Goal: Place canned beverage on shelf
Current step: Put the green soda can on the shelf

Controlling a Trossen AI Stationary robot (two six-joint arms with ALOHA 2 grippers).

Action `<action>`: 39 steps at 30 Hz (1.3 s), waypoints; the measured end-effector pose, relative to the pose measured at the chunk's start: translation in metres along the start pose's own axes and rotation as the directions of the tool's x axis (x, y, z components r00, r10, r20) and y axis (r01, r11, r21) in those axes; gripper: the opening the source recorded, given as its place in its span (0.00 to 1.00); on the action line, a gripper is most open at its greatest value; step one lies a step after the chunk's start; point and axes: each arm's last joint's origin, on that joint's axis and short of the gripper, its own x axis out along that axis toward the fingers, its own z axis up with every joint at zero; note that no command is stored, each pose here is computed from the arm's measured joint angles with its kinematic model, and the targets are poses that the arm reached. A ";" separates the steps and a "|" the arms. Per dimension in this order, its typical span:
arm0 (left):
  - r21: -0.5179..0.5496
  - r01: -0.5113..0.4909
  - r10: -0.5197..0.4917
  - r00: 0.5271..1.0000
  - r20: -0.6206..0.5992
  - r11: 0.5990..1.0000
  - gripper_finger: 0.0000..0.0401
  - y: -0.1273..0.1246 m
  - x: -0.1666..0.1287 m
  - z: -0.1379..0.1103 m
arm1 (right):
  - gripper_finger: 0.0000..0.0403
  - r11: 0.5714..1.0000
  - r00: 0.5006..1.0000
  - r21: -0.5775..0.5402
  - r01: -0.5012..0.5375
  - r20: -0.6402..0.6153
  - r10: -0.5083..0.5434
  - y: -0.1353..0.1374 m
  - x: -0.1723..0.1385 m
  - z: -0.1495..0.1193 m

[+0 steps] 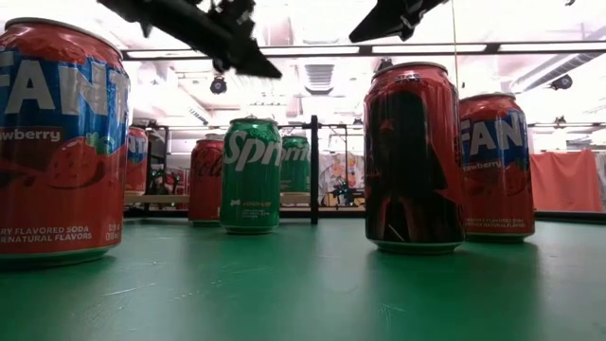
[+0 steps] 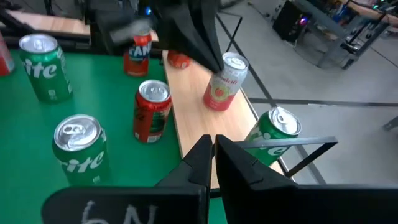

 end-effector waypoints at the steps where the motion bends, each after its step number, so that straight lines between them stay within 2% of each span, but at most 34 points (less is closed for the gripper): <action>1: 0.003 -0.002 0.002 1.000 -0.029 1.000 0.00 0.001 0.006 -0.001 | 0.03 1.000 1.000 0.004 0.001 0.006 -0.001 0.000 -0.001 0.000; 7: 0.012 -0.017 0.019 0.986 -0.167 1.000 0.00 0.009 0.041 -0.012 | 0.03 1.000 1.000 0.015 0.002 0.011 -0.002 0.000 -0.002 0.000; 15: 0.005 -0.052 0.051 0.963 -0.265 0.999 0.00 0.022 0.073 -0.029 | 0.03 1.000 1.000 0.015 0.003 0.009 -0.003 -0.001 -0.001 -0.001; 28: 0.001 -0.083 0.080 0.954 -0.290 0.997 0.00 0.036 0.100 -0.028 | 0.03 1.000 1.000 0.000 0.002 0.003 -0.002 0.000 -0.001 -0.001; 39: 0.016 -0.114 0.114 0.947 -0.299 0.993 0.00 0.044 0.102 -0.032 | 0.03 1.000 1.000 -0.002 0.002 0.001 -0.002 0.000 -0.001 -0.001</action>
